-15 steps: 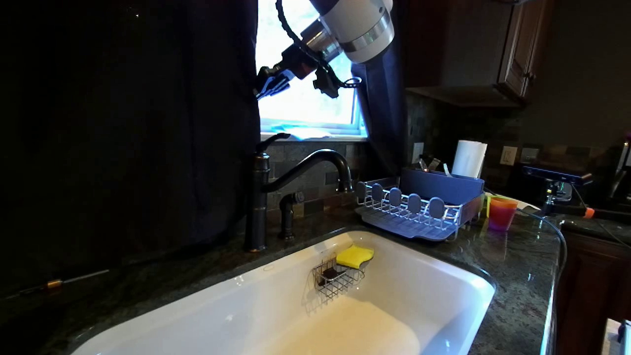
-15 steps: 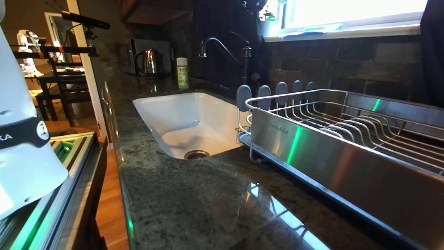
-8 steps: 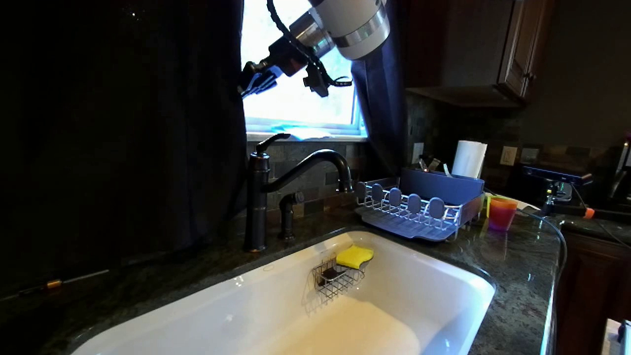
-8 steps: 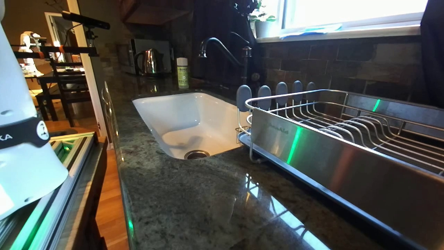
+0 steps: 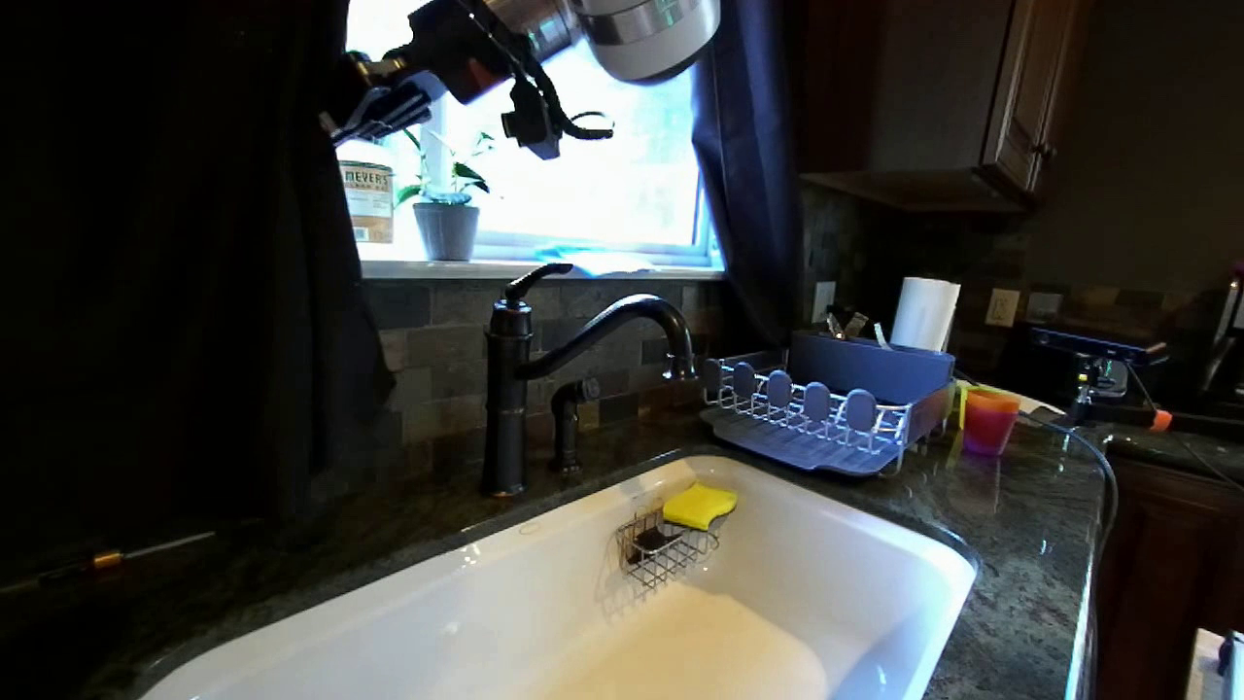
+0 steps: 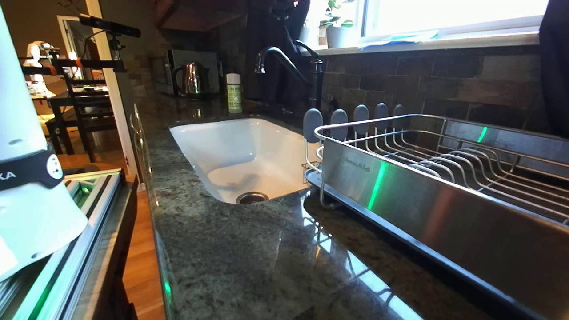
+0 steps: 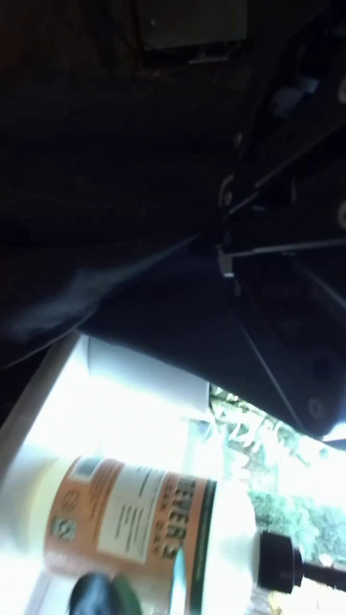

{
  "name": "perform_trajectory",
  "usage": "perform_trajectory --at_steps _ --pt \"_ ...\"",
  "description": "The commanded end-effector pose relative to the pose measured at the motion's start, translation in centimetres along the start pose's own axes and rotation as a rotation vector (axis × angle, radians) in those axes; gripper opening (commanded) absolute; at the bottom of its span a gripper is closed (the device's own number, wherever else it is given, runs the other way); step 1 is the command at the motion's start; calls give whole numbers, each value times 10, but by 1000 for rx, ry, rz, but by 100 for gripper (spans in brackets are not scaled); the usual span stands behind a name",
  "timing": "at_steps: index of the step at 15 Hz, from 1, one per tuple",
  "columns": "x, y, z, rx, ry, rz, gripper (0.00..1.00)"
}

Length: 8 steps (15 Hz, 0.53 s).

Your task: Push the curtain to the left

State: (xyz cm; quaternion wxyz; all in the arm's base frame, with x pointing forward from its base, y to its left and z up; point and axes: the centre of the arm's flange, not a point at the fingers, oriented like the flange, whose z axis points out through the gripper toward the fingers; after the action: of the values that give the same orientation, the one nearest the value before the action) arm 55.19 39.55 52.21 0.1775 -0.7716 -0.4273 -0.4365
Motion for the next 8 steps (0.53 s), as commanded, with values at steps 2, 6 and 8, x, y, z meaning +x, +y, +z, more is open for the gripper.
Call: perform_trajectory --at_steps 2,6,8 --pt "7 -37 49 94 -15 -135 1" --pt "6 -64 73 158 -36 -221 1" --pt "24 -53 43 90 31 -184 2"
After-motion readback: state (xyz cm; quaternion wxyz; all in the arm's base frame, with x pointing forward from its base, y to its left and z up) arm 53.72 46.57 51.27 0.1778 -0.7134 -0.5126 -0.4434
